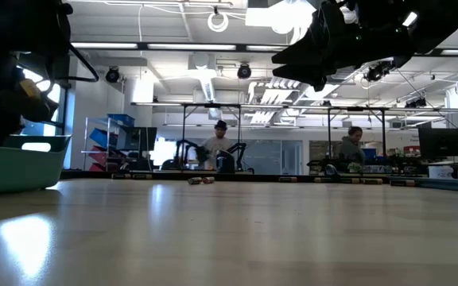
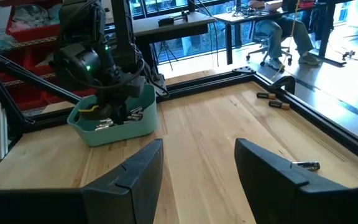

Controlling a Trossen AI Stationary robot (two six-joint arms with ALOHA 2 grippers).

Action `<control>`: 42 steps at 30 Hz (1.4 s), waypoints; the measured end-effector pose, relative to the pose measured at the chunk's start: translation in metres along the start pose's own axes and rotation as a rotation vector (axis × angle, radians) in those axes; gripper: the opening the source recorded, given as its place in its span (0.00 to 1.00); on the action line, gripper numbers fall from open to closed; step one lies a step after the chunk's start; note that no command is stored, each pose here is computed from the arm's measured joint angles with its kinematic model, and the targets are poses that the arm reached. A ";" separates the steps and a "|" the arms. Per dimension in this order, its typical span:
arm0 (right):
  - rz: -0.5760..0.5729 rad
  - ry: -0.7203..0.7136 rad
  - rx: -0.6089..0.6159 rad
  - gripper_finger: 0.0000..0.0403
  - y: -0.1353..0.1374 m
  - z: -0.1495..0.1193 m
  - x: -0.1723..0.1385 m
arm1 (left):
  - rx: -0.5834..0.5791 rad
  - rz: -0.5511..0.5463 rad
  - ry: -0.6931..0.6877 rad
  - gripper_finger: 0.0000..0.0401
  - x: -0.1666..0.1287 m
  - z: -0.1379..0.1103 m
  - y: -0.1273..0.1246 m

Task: Sort batteries
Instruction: Put the black battery into the blue bin

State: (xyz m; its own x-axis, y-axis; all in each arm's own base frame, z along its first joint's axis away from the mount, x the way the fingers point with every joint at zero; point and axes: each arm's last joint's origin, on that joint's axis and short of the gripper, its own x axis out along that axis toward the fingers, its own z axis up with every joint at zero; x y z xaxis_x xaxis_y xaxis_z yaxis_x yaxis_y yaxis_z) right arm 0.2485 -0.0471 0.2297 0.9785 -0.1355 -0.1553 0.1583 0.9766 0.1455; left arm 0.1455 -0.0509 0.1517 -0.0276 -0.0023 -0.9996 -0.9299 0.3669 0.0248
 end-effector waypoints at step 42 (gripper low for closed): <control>-0.001 0.007 0.002 0.48 0.000 -0.001 0.000 | 0.041 0.003 -0.032 0.03 0.001 0.001 -0.001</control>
State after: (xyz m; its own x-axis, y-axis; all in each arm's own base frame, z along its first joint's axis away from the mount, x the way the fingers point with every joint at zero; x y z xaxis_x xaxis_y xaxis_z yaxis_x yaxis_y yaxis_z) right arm 0.2484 -0.0471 0.2290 0.9774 -0.1351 -0.1624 0.1594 0.9761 0.1476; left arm 0.1472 -0.0506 0.1504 -0.0182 0.0279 -0.9994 -0.9139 0.4049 0.0280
